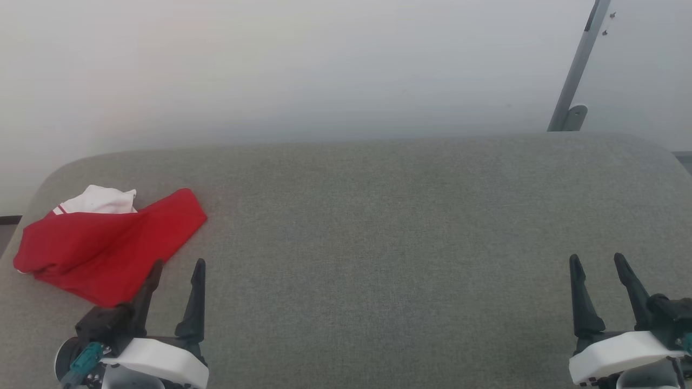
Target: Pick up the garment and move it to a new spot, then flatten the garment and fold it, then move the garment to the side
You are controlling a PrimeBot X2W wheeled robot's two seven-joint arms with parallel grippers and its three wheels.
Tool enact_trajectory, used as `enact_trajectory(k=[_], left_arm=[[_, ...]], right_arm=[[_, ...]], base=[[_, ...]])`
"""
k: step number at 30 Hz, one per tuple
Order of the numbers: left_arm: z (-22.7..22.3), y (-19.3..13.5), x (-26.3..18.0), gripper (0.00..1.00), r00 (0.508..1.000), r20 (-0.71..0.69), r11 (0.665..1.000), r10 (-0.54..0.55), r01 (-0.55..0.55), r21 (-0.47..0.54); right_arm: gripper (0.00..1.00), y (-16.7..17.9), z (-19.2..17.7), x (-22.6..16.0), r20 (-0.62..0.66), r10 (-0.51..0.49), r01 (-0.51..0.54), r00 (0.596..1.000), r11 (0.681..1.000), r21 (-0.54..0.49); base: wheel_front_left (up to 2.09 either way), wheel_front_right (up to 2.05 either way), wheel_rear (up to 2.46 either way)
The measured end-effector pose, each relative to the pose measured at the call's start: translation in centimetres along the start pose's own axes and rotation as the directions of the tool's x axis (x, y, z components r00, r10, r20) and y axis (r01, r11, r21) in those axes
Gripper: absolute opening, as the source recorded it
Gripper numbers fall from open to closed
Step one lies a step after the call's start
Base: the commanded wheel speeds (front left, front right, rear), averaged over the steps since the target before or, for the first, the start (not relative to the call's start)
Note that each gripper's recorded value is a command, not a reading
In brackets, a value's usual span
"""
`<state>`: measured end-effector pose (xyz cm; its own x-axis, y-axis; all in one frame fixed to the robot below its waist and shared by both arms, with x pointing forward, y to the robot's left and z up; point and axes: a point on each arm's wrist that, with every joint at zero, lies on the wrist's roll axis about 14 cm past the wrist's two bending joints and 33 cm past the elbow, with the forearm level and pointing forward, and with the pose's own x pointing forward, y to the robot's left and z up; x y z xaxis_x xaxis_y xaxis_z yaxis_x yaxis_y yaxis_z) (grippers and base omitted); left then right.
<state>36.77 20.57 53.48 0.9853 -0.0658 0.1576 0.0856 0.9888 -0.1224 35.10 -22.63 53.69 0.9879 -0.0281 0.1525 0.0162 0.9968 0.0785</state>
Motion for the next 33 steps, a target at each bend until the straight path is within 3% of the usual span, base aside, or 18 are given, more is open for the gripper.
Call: enact_trajectory(k=[8, 17, 25, 33], left_arm=[[0.1, 1.6, -0.8, 1.0, 0.998, 0.004, 0.998, 0.061, -0.061, -0.022], [1.7, 6.6, -3.5, 1.0, 0.974, 0.046, 0.975, 0.221, -0.22, -0.029], [3.1, 10.9, -8.1, 1.0, 0.916, 0.087, 0.921, 0.391, -0.389, -0.036], [4.3, 13.3, -12.0, 1.0, 0.868, 0.122, 0.876, 0.482, -0.482, -0.031]], right_arm=[[1.0, 1.5, 0.0, 0.7, 0.007, 0.052, -0.052, 0.999, 0.999, 0.005], [1.0, 6.6, -0.3, 2.5, -0.005, 0.219, -0.22, 0.976, 0.976, -0.004], [1.0, 13.8, -0.3, 3.9, -0.004, 0.415, -0.414, 0.91, 0.91, 0.012], [1.0, 19.1, -0.2, 4.3, 0.003, 0.544, -0.543, 0.839, 0.839, 0.021]], base=[[0.0, 0.0, 0.0], [0.0, 0.0, 0.0], [0.0, 0.0, 0.0], [0.0, 0.0, 0.0]])
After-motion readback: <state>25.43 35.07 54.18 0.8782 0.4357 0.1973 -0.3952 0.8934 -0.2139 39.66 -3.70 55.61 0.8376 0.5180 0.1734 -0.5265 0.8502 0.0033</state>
